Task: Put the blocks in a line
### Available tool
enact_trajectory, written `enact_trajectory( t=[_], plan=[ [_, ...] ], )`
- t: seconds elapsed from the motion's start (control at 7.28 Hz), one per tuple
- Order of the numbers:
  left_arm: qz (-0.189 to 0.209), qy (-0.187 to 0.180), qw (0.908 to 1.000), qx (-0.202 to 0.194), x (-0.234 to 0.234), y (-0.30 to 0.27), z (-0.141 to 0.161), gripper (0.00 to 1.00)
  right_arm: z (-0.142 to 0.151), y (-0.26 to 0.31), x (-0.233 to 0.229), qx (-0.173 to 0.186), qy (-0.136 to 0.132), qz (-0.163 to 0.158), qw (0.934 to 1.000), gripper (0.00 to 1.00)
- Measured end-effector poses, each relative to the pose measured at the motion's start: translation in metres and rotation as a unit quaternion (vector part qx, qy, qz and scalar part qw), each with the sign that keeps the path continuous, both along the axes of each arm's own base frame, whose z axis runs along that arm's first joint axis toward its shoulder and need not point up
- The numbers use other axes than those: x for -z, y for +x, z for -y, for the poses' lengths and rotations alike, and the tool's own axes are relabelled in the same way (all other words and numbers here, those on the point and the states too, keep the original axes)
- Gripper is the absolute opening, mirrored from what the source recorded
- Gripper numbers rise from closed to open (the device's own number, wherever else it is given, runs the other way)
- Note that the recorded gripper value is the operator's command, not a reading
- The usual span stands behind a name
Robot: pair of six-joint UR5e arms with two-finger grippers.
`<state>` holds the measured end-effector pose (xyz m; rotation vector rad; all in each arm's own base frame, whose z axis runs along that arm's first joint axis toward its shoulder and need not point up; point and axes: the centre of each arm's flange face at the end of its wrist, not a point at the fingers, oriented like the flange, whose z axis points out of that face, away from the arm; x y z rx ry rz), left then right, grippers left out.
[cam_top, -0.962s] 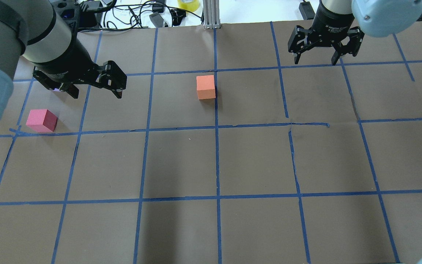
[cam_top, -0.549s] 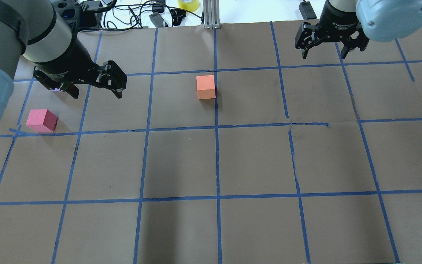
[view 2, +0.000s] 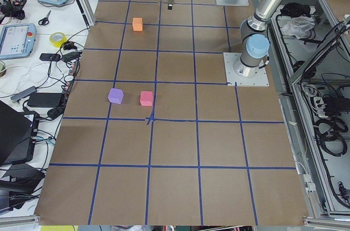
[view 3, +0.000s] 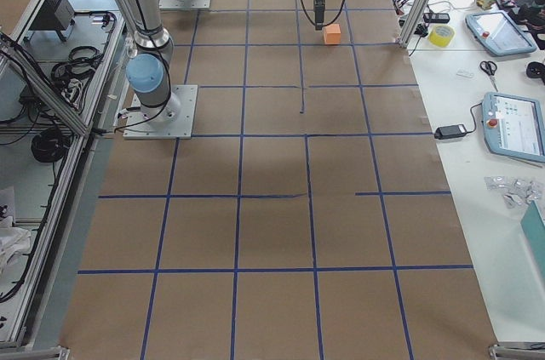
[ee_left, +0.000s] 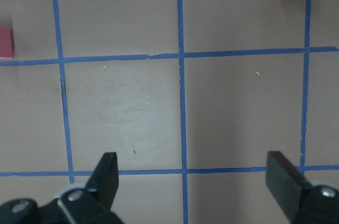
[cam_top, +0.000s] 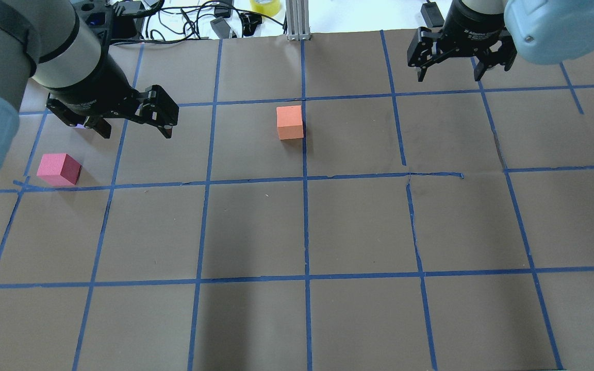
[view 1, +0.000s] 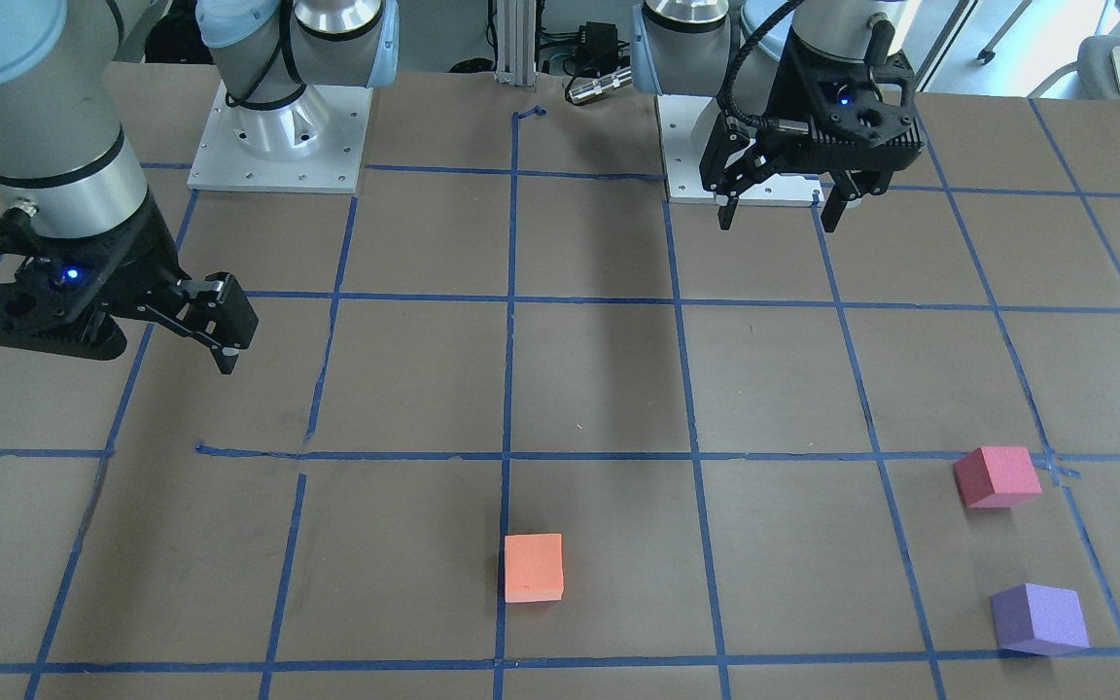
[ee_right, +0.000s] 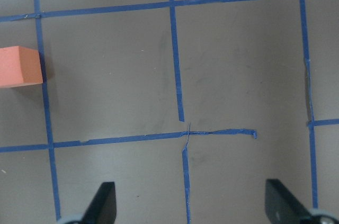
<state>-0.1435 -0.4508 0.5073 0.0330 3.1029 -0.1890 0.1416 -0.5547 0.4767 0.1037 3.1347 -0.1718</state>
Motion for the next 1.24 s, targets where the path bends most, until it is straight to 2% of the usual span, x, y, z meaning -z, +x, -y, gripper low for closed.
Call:
enact_trajectory(
  t=[0.41,1.24],
  plan=[
    [0.0,0.001,1.0,0.0,0.002,0.0,-0.004,1.0,-0.019,0.005,0.0,-0.006,0.024,0.011,0.9996,1.0],
    [0.001,0.001,1.0,0.001,0.002,0.0,-0.006,1.0,-0.024,0.004,0.004,-0.006,0.031,0.007,0.9995,1.0]
  ],
)
